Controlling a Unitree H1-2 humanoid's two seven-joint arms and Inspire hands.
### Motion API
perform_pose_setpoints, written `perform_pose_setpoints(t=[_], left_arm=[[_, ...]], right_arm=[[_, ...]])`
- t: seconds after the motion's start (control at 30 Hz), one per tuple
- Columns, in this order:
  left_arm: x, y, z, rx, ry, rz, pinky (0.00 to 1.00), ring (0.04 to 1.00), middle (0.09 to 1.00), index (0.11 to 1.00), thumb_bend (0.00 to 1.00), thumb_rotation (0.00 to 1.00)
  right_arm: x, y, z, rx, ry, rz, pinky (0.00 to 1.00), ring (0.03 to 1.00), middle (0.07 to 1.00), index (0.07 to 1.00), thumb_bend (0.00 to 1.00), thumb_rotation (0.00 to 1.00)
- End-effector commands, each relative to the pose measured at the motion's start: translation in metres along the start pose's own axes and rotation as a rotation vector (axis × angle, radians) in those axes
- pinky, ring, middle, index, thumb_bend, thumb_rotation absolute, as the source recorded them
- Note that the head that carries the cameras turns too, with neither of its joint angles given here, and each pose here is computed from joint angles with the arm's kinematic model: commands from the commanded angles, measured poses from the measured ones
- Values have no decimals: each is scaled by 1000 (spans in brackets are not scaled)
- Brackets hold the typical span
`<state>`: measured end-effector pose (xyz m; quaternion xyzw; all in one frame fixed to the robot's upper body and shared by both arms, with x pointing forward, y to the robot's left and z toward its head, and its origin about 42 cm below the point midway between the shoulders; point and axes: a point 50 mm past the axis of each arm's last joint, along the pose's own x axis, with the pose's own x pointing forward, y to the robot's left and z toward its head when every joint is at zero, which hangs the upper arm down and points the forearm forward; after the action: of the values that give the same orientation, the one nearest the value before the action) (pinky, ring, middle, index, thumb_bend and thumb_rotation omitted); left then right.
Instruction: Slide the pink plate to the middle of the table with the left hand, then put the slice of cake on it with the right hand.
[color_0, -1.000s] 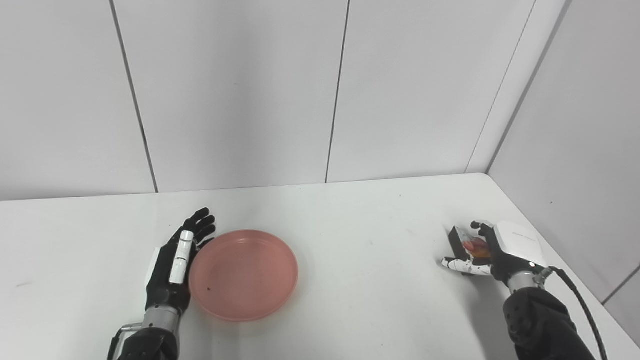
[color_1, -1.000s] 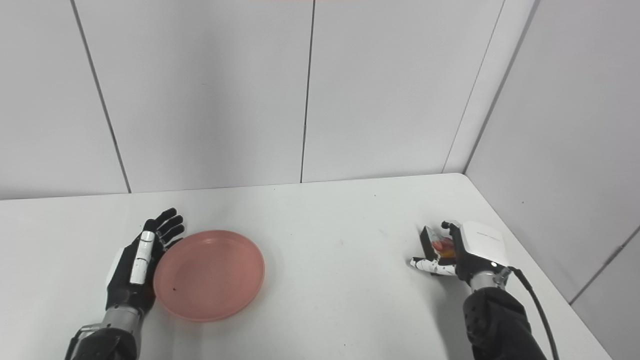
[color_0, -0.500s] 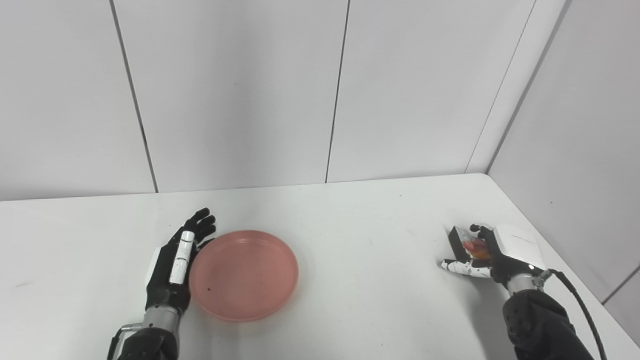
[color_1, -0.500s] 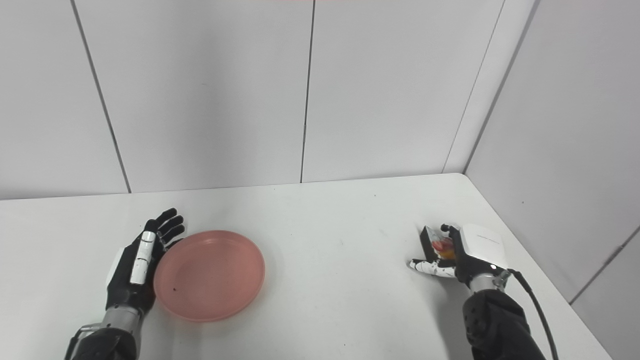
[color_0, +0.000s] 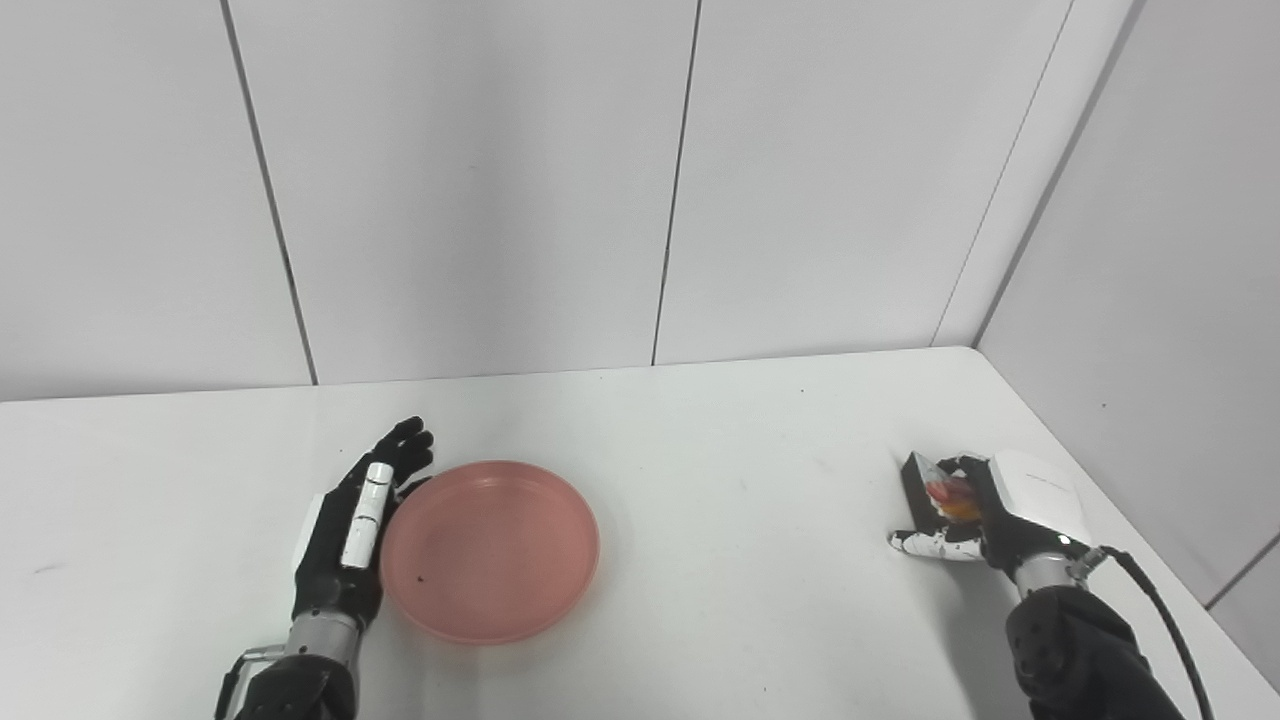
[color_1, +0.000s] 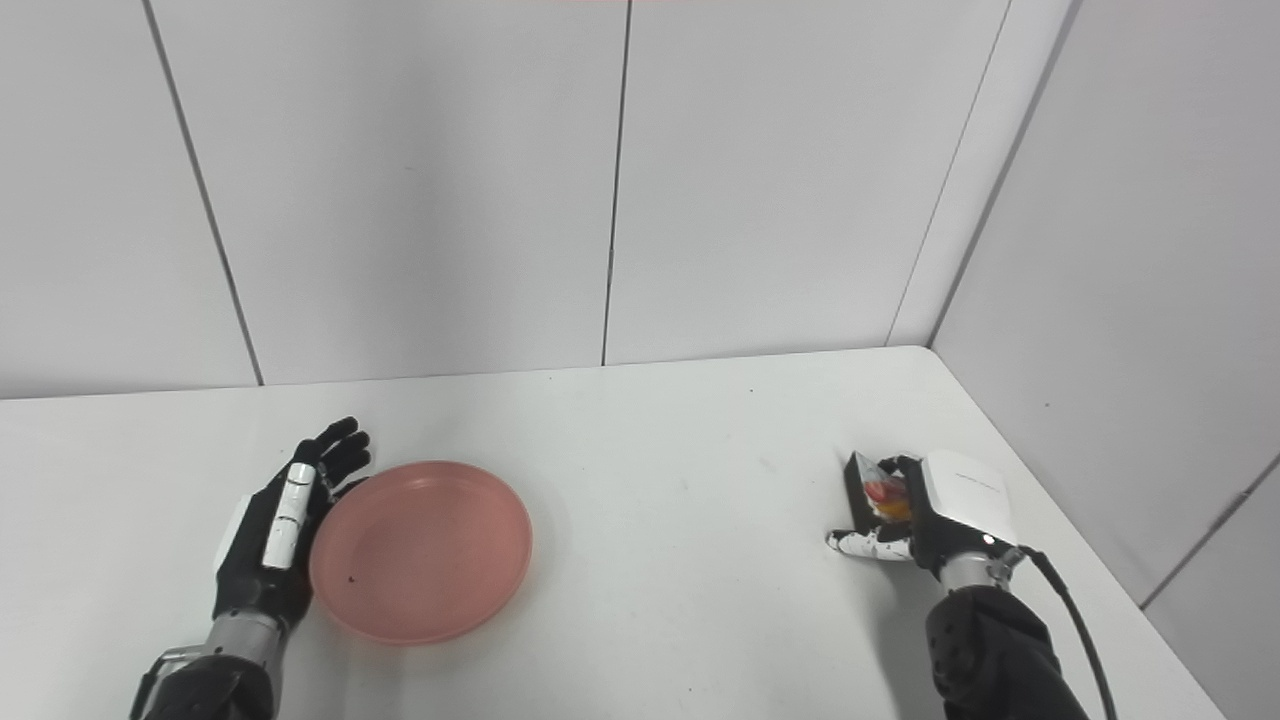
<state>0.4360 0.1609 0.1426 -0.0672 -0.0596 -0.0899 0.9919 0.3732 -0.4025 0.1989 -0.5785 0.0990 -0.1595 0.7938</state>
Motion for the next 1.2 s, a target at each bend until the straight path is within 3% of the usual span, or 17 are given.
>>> perform_pose_setpoints(t=[0.0, 0.2, 0.23, 0.3, 0.37, 0.47, 0.77, 1.03, 1.17], left_arm=[[-13, 2, -24, -19, 125, 7, 798, 860, 833, 777, 745, 858], [-13, 2, -25, -13, 130, -1, 783, 851, 827, 776, 762, 866], [-13, 2, -25, -15, 130, -3, 783, 851, 828, 779, 763, 865], [-13, 2, -26, -22, 132, -5, 787, 852, 827, 776, 760, 862], [-13, 2, -26, -25, 133, -5, 791, 855, 827, 772, 756, 860], [-13, 2, -26, -23, 135, -4, 789, 854, 826, 772, 754, 862], [-12, 3, -27, -5, 137, -7, 778, 851, 831, 782, 753, 879], [-11, -1, -28, -4, 138, -13, 779, 849, 826, 780, 742, 875], [-10, -5, -30, -1, 134, -14, 776, 844, 820, 768, 743, 868]], right_arm=[[5, -17, -1, -5, -35, -34, 200, 251, 345, 623, 839, 166], [5, -18, -3, 4, -26, 1, 177, 231, 323, 578, 820, 91], [5, -17, -2, 3, -27, 4, 170, 226, 318, 526, 645, 117], [5, -17, -2, -10, -27, 9, 175, 232, 326, 499, 555, 132], [5, -16, -1, -15, -26, 12, 182, 241, 339, 492, 529, 136], [5, -16, -1, -14, -27, 9, 196, 256, 357, 491, 525, 138], [3, -20, 4, 28, -68, -18, 159, 212, 298, 491, 524, 141], [-8, -55, 38, 58, -199, -108, 165, 222, 311, 491, 524, 147], [-17, -82, 68, 103, -285, -174, 183, 244, 332, 493, 522, 151]])
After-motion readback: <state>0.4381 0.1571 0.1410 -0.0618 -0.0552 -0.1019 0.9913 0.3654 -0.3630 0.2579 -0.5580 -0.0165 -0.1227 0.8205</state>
